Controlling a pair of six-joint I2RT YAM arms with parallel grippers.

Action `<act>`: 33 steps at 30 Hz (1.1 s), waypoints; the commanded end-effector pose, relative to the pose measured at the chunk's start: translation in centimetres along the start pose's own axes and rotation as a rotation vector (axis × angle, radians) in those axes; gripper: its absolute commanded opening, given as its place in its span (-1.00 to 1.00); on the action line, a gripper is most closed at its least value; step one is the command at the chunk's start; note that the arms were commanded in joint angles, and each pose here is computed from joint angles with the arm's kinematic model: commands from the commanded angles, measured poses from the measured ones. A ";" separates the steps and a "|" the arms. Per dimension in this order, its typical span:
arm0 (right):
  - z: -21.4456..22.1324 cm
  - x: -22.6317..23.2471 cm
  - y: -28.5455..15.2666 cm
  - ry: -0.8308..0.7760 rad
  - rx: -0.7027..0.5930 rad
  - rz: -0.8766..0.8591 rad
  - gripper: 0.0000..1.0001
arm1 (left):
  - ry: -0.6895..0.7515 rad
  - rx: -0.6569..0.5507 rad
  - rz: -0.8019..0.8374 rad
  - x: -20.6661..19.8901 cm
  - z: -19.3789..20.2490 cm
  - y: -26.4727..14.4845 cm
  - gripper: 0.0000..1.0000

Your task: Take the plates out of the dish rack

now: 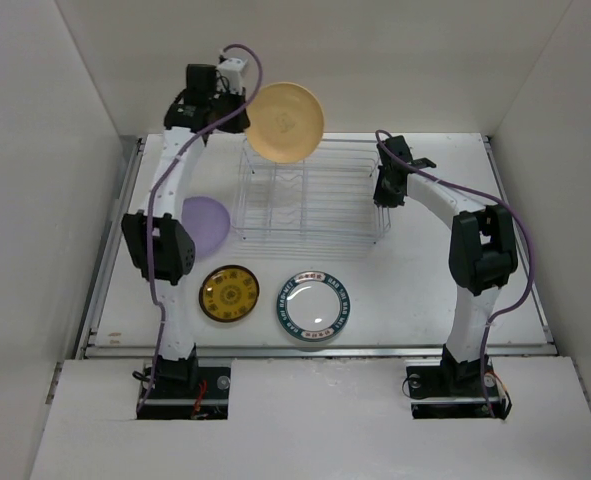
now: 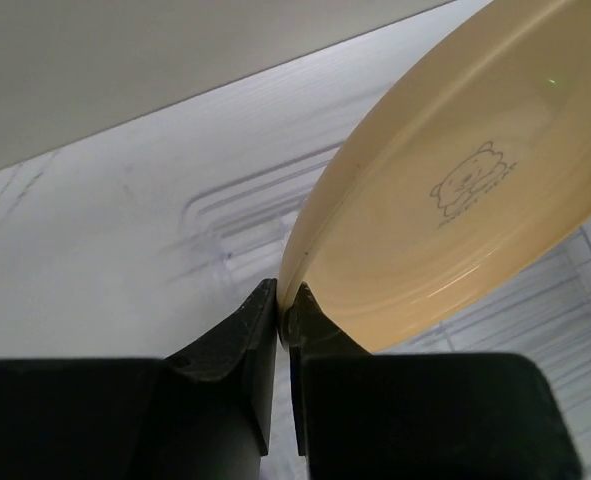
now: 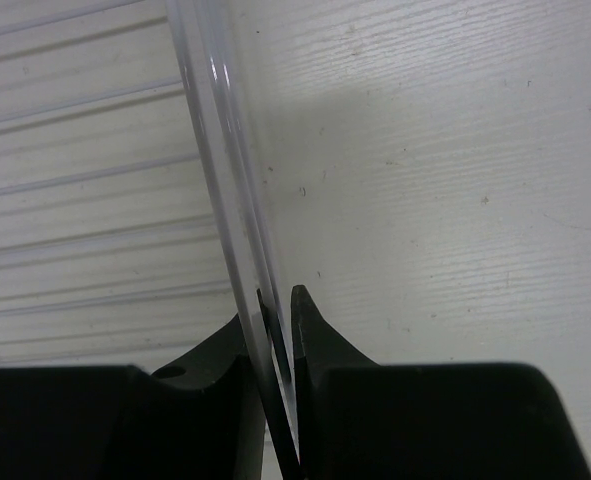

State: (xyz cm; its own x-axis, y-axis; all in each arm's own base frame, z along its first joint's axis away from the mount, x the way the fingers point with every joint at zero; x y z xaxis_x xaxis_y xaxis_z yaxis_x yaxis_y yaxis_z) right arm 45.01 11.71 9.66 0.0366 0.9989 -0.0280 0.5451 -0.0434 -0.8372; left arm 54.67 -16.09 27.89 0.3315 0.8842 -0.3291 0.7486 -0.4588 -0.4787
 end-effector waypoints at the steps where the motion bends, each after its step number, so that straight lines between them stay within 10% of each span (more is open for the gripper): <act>1: -0.4 -0.6 0.0 0.050 -0.035 0.060 -1.00 | -0.077 -0.104 -0.091 2.6 -5.2 -11.3 -1.00; 13: -2.4 -1.0 -1.2 0.065 -0.101 0.082 -1.00 | -0.435 0.336 -0.529 17.4 11.5 -24.5 -1.00; 21: -4.9 -0.9 -2.0 0.021 -0.174 0.076 -1.00 | -0.645 0.654 -0.361 18.1 18.8 -21.1 -1.00; 33: -5.6 -2.5 -1.9 -0.139 -0.197 0.154 -1.00 | -0.689 0.725 -0.436 22.2 20.2 -18.6 -1.00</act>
State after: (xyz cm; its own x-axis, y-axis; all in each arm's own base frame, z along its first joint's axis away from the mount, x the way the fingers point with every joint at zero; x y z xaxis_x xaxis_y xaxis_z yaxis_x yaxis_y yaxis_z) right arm 45.65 11.28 10.54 -0.0795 0.9870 -0.1395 0.5838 -0.0673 -0.8091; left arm 36.08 9.96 10.84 -0.4535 0.8445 -0.2847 0.0900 -0.2744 -0.9574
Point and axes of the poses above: each gripper's point midway between its finger pads, its own y axis out along the fingers, its own x axis along the line the jaws close on, z = x × y, the point moved 2 cm from there along -y, back along the fingers, and after that the axes turned 14 degrees about -y, right-handed, at the moved point
